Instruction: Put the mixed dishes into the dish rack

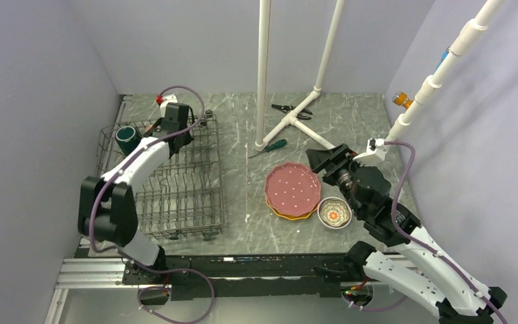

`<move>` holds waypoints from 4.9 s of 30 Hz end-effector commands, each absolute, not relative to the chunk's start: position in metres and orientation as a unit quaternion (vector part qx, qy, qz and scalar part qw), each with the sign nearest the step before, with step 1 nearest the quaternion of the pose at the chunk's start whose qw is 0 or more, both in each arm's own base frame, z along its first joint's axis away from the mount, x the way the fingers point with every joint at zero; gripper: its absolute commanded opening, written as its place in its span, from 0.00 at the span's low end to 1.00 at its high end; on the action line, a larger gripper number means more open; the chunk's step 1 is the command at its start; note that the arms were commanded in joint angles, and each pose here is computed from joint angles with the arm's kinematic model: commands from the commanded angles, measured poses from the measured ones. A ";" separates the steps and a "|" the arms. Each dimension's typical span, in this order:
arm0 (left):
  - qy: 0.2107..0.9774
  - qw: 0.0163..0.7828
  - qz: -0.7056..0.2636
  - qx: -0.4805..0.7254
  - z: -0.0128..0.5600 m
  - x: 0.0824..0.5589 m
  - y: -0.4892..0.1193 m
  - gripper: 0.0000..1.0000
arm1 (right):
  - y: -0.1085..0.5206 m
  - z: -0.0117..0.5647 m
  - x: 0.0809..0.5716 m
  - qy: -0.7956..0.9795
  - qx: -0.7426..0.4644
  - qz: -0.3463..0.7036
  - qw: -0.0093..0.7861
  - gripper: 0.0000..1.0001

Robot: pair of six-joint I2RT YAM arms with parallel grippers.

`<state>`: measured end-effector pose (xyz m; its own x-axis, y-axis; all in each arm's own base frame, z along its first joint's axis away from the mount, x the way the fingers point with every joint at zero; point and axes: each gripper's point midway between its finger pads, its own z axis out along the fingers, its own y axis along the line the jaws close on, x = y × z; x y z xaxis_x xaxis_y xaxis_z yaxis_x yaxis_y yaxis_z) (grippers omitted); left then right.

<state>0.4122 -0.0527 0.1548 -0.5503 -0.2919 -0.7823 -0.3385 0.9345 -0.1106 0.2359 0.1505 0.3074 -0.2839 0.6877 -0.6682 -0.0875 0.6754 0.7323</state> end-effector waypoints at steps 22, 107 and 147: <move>0.901 0.377 0.000 -0.216 0.092 0.475 -0.041 0.00 | 0.135 0.320 0.232 0.717 0.219 0.331 0.574 0.70; 0.755 0.494 -0.397 0.169 0.313 0.344 -0.254 0.92 | 0.083 0.073 0.205 0.919 0.259 0.022 0.298 0.31; 0.759 0.479 -0.406 0.171 0.304 0.345 -0.260 0.95 | 0.082 0.064 0.201 0.921 0.258 0.025 0.291 0.27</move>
<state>0.3442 -0.2532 0.2825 -0.5299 -0.1217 -0.8393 0.6021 0.6430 -0.4733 0.1974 0.0801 0.0681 -0.6978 0.4872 -0.5250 0.4619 0.8663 0.1900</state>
